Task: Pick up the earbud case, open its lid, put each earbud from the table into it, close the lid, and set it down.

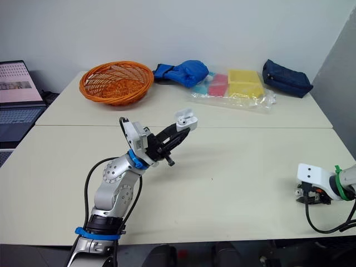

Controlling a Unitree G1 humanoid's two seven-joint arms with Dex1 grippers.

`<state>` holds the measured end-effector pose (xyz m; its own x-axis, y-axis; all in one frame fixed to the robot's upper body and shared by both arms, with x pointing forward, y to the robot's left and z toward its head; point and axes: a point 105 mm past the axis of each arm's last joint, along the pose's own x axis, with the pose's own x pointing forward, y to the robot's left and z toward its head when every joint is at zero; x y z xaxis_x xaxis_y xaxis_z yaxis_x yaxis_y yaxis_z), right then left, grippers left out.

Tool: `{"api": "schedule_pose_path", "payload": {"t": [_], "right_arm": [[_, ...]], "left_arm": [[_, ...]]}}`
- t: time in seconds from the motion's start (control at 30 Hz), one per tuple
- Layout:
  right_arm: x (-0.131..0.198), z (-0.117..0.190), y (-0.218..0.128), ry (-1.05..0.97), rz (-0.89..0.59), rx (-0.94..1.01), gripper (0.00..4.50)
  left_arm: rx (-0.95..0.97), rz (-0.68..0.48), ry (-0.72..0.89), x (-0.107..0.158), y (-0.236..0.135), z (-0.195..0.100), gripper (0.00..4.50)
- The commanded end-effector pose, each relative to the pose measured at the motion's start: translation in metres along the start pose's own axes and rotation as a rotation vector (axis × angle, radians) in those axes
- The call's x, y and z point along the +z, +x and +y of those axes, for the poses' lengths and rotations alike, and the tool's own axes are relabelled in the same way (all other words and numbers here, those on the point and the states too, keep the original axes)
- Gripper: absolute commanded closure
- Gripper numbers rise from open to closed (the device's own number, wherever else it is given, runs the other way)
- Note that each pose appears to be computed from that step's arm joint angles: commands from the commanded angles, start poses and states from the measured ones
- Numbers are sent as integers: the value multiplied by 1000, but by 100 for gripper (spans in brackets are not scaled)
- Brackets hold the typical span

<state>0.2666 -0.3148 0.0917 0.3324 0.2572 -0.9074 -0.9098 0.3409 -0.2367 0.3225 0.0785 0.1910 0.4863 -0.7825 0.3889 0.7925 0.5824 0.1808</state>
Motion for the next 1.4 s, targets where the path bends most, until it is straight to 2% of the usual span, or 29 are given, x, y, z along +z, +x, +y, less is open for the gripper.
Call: {"api": "schedule_pose_path", "payload": {"t": [0.03, 0.6, 0.7, 0.83, 1.07, 1.17, 1.27, 1.3, 1.33, 1.37, 1.4], "right_arm": [[-2, 0, 2, -63, 45, 17, 212], [0, -4, 5, -52, 56, 45, 212], [-2, -4, 6, -46, 56, 45, 276], [-3, -3, 6, -50, 56, 50, 405], [10, -11, 6, -74, 0, -6, 408], [53, -5, 0, -43, -177, 22, 408], [111, -4, -13, 21, -419, 22, 408], [146, -11, -23, 67, -579, -37, 408], [168, -15, -32, 103, -678, -70, 408], [205, -23, -53, 151, -888, -160, 408], [226, -26, -69, 196, -1021, -210, 408]], "left_arm": [[-27, -49, 40, 14, 5, -5, 376], [-14, -42, 45, 13, 3, -6, 376], [-12, -42, 46, 13, 3, -5, 376], [-14, -40, 47, 14, 3, -5, 376], [-17, -45, 45, 14, 5, -5, 376], [-22, -43, 44, 14, 4, -4, 376], [-10, -44, 42, 13, 5, 0, 376], [-11, -47, 44, 14, 6, 0, 376], [-13, -50, 45, 15, 7, 0, 376], [-6, -55, 40, 16, 8, 2, 376], [-2, -58, 37, 16, 8, 2, 376]]}}
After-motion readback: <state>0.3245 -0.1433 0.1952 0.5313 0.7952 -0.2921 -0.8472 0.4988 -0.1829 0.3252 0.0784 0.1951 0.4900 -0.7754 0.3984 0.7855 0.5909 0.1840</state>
